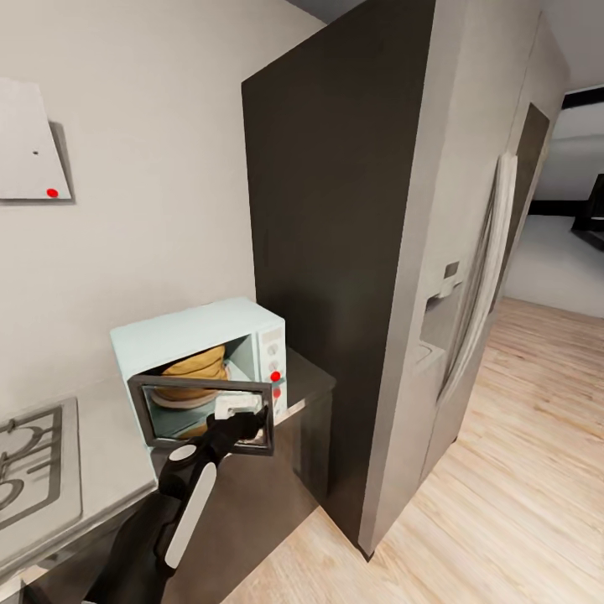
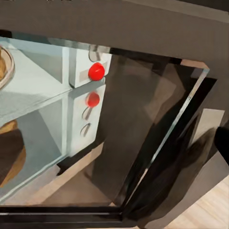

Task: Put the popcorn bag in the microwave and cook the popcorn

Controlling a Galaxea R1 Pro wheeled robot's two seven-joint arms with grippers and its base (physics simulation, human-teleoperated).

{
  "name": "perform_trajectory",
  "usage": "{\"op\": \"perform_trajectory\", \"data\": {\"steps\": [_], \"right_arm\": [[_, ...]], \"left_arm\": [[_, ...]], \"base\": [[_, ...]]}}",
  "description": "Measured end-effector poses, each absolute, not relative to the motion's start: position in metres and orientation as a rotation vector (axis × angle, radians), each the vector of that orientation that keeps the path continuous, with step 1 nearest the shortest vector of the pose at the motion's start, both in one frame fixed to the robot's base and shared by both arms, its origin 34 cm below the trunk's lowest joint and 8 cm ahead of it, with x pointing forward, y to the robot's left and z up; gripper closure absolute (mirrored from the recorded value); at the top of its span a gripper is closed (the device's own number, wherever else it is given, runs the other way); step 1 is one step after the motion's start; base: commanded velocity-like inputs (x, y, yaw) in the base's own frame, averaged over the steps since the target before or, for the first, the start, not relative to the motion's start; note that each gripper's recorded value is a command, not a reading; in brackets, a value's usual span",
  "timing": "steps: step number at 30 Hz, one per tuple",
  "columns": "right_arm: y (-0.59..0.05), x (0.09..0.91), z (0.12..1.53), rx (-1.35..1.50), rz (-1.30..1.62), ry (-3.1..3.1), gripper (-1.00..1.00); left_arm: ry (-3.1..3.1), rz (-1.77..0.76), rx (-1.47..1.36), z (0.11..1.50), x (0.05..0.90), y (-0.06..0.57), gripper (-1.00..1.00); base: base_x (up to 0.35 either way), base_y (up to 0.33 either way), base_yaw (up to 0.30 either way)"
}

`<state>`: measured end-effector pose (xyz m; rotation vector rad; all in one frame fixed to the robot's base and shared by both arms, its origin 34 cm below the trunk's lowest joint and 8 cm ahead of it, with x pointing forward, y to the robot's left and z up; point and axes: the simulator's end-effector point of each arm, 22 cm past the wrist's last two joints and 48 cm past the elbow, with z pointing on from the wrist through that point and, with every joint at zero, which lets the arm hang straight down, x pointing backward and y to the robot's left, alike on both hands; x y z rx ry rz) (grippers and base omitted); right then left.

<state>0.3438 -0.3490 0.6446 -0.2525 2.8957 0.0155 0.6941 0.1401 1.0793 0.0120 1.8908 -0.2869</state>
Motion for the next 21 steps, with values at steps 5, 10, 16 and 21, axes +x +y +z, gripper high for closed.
{"op": "perform_trajectory", "data": {"steps": [5,10,16,21], "right_arm": [[-0.3502,0.3433,0.6447,-0.252,0.013,2.898,-1.00],[-0.3505,0.3432,0.6447,-0.251,0.011,2.898,-1.00],[-0.3535,0.3440,0.6447,-0.249,-0.011,2.896,-1.00],[-0.3539,0.3441,0.6448,-0.250,-0.013,2.896,-1.00]], "left_arm": [[1.891,-0.289,0.014,1.0790,0.6938,0.1391,-1.00],[1.892,-0.287,0.014,1.0785,0.6938,0.1395,-1.00],[1.892,-0.284,0.012,1.0787,0.6941,0.1409,-1.00],[1.890,-0.281,0.007,1.0797,0.6944,0.1421,-1.00]], "base": [[0.161,0.000,0.000],[0.197,0.000,0.000],[0.199,0.000,0.000],[0.199,0.000,0.000]]}}
